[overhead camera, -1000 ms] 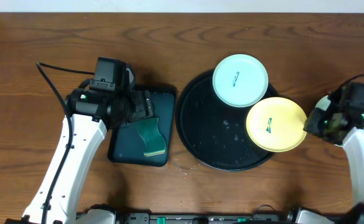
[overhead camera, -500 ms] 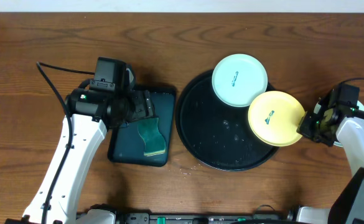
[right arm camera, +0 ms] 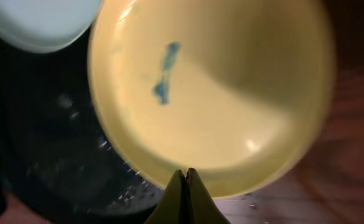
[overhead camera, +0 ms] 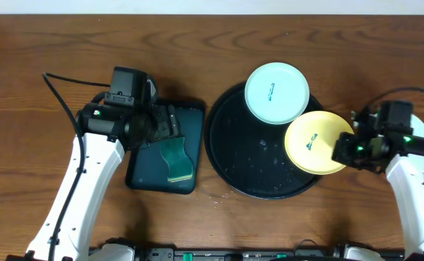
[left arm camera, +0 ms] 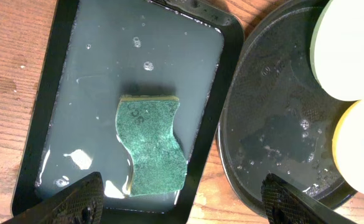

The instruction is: Clean dirty plates on tray and stack at the side

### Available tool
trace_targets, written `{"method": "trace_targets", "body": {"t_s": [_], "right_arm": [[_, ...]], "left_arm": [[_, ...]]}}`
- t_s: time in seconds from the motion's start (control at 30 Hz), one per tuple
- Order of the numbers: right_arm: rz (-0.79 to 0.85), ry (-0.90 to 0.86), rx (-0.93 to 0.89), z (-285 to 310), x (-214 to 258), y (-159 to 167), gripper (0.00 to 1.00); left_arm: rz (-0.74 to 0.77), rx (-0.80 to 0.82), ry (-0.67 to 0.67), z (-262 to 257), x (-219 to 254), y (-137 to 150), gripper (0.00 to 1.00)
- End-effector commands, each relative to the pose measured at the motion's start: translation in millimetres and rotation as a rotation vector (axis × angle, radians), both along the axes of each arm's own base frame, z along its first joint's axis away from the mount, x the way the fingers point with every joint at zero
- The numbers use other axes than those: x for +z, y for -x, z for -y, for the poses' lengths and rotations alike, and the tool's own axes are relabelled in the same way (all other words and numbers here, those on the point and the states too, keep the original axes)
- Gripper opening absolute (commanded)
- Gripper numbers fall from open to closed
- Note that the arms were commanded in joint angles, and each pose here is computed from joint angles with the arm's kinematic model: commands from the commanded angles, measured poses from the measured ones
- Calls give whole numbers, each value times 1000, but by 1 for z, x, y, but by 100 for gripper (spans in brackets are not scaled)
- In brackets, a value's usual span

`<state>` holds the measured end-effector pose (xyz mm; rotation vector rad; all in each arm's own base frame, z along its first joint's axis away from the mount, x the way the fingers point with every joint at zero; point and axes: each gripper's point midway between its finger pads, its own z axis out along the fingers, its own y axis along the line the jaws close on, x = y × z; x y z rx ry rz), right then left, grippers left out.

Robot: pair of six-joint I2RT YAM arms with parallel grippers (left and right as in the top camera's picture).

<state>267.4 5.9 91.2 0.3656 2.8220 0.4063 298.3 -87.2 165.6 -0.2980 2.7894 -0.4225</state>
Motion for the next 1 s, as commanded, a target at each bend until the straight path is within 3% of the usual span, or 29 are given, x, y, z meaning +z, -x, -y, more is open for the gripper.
{"method": "trace_targets", "body": {"t_s": [0.0,0.07,0.1,0.17,0.33,0.57,0.7,0.8,0.97], "right_arm": [[-20,130,-15,10,-7,2,3],[1,265,-113,38,-6,-6,31],[19,337,-166,55,-3,-10,37],[65,419,-234,77,4,-20,38],[128,417,-234,87,4,-40,38],[12,344,-146,73,-35,-37,41],[-77,334,-136,72,-58,-29,30],[-118,323,-155,72,-66,-23,3],[-116,309,-165,68,-54,-17,1]], "left_arm": [[7,-6,-3,-2,2,-1,81],[6,-6,-3,-2,2,-1,81],[6,-6,-3,-2,2,-1,81],[7,-6,-3,-2,2,-1,82],[7,-6,-3,-2,2,-1,81],[7,-6,-3,-2,2,-1,82],[7,-6,-3,-2,2,-1,82],[7,-6,-3,-2,2,-1,82],[7,-6,-3,-2,2,-1,82]]}}
